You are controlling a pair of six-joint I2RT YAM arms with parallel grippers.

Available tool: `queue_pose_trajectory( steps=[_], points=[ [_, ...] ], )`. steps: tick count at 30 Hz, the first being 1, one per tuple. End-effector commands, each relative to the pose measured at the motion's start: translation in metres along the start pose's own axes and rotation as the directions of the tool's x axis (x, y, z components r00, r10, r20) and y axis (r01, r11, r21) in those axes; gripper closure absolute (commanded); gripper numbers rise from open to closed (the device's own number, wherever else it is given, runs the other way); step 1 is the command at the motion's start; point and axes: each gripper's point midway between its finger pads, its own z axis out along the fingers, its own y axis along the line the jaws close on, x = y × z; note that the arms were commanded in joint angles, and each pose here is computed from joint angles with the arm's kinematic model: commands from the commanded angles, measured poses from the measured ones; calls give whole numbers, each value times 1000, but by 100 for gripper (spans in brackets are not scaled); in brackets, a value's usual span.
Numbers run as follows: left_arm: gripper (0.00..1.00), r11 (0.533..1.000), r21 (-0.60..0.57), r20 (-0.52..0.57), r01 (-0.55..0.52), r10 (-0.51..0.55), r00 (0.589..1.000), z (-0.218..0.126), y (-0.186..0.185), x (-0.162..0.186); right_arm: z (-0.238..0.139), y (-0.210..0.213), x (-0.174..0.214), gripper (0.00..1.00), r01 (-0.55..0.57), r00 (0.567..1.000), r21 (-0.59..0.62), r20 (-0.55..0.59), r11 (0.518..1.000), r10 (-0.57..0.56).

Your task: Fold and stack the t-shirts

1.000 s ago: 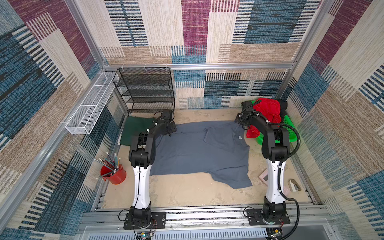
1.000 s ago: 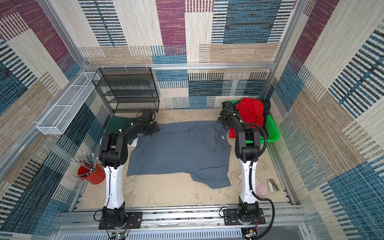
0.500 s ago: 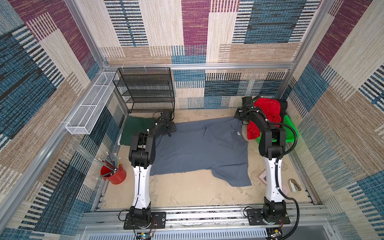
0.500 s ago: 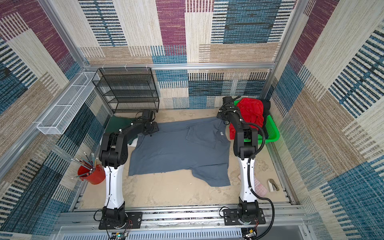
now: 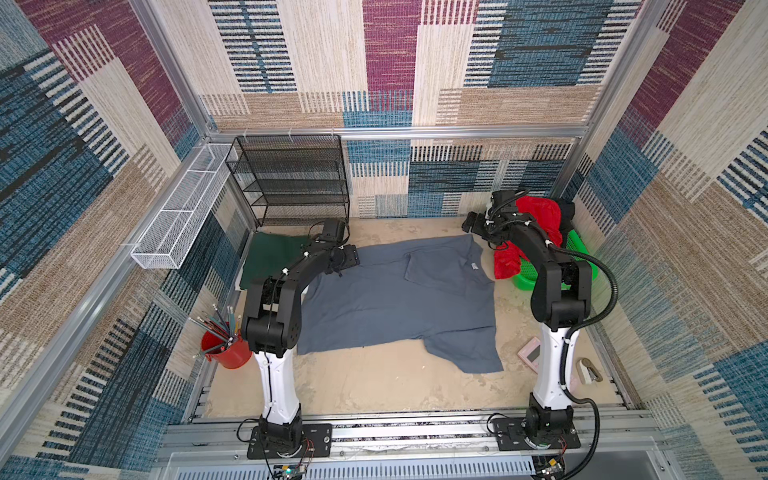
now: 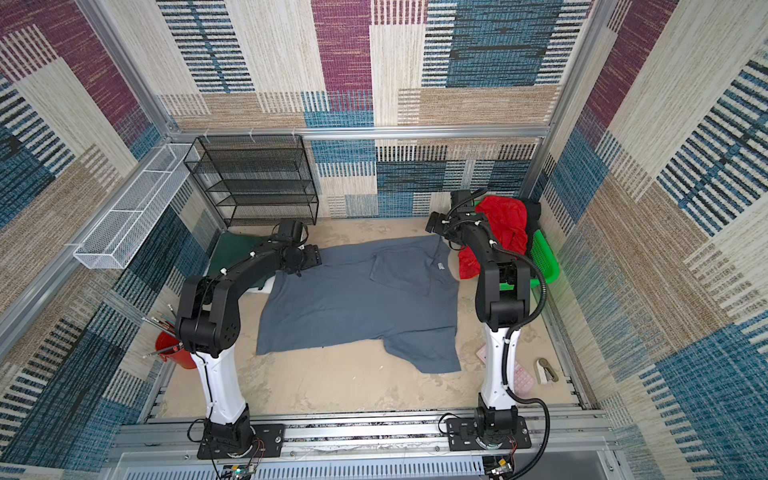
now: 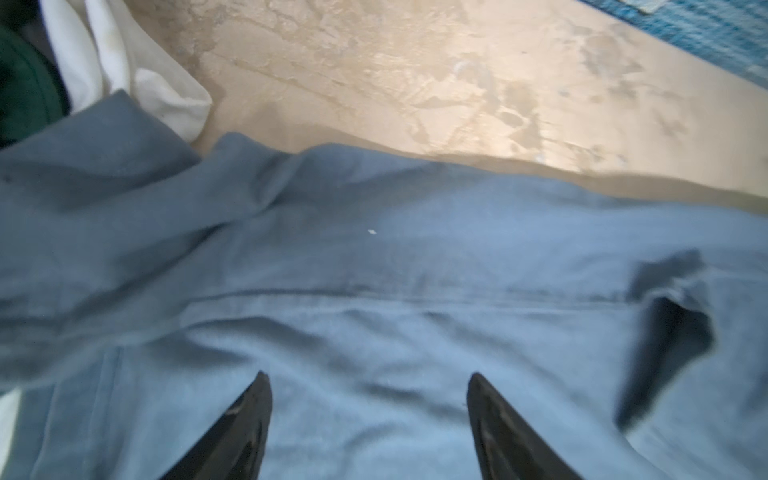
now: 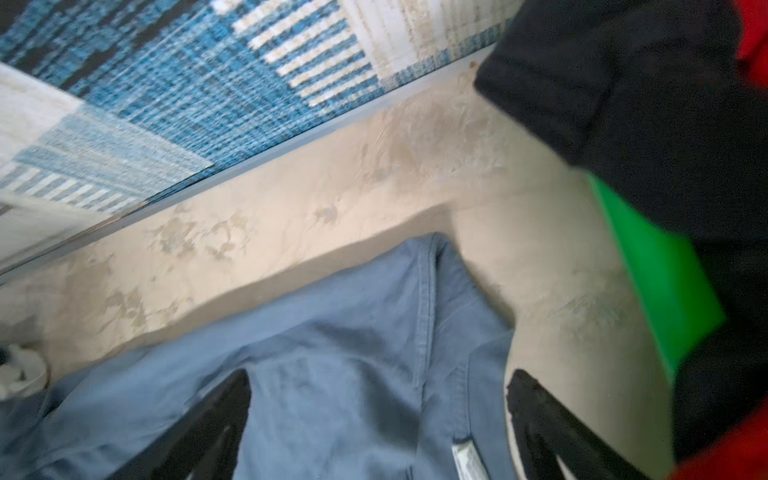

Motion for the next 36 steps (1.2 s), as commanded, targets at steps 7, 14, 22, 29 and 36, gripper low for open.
queue_pose_trajectory(
  steps=[7,14,22,29,36],
  points=[
    [22,1000,19,112,-6,4,994,-70,-1,22,-84,1,61,2,-17,1000,-53,18,998,18],
    [17,998,-62,107,22,-15,994,-108,38,75,-131,-27,144,1,-24,993,-1,-115,1000,23],
    [2,988,-135,123,79,-62,990,-129,79,118,-171,-25,211,2,-144,956,-55,-265,988,124],
    [1,980,-154,75,126,-116,990,-130,98,147,-180,-40,259,2,-187,926,-32,-339,982,165],
    [2,986,-48,74,159,-155,985,-132,93,173,-186,-47,283,2,-180,924,-44,-351,983,154]
  ],
)
